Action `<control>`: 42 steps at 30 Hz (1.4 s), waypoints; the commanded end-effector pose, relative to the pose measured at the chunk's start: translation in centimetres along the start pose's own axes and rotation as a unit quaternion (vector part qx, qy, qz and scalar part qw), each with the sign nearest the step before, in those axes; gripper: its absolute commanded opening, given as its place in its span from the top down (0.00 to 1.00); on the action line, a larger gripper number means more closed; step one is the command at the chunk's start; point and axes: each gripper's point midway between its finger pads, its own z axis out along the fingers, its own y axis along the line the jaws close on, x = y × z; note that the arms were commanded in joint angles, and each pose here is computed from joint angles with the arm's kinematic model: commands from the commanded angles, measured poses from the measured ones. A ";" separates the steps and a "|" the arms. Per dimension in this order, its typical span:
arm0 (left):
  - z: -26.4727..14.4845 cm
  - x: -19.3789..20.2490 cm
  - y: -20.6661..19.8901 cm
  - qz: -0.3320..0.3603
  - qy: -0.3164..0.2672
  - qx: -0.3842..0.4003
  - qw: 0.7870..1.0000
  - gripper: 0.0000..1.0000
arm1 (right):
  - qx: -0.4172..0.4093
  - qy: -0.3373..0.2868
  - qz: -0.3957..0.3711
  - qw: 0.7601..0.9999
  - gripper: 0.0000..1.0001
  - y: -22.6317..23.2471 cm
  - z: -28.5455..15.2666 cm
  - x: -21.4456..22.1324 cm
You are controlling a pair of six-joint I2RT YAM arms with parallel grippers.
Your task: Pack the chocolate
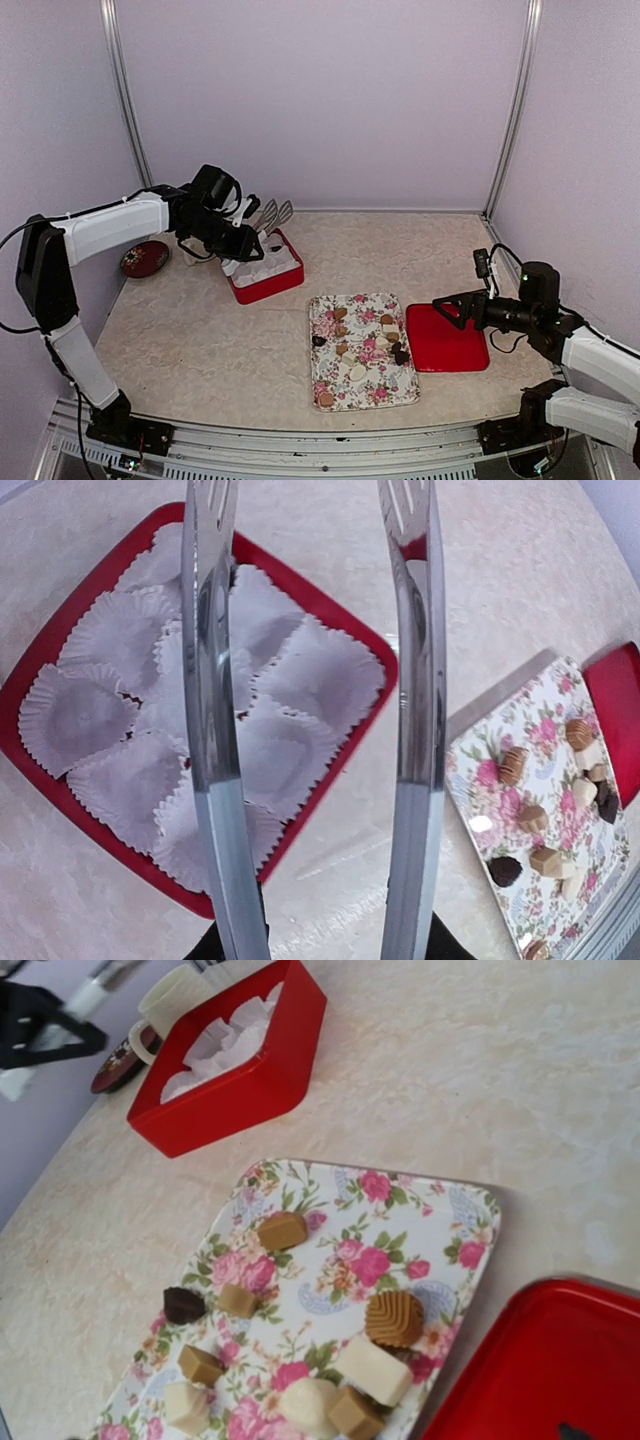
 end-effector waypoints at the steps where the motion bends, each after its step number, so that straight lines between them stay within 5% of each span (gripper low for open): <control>1: -2.4 2.5 -3.0 0.045 0.012 0.000 0.999 0.61 | 0.001 -0.007 -0.003 1.000 0.00 0.2 -0.4 -0.6; 20: -3.4 18.7 -11.3 0.133 0.158 0.023 0.978 0.61 | -0.006 -0.010 -0.003 1.000 0.00 0.5 -0.6 -0.6; 42: 0.6 21.6 -13.2 0.190 0.207 0.018 0.960 0.62 | -0.003 -0.012 -0.001 1.000 0.00 0.4 -1.0 0.0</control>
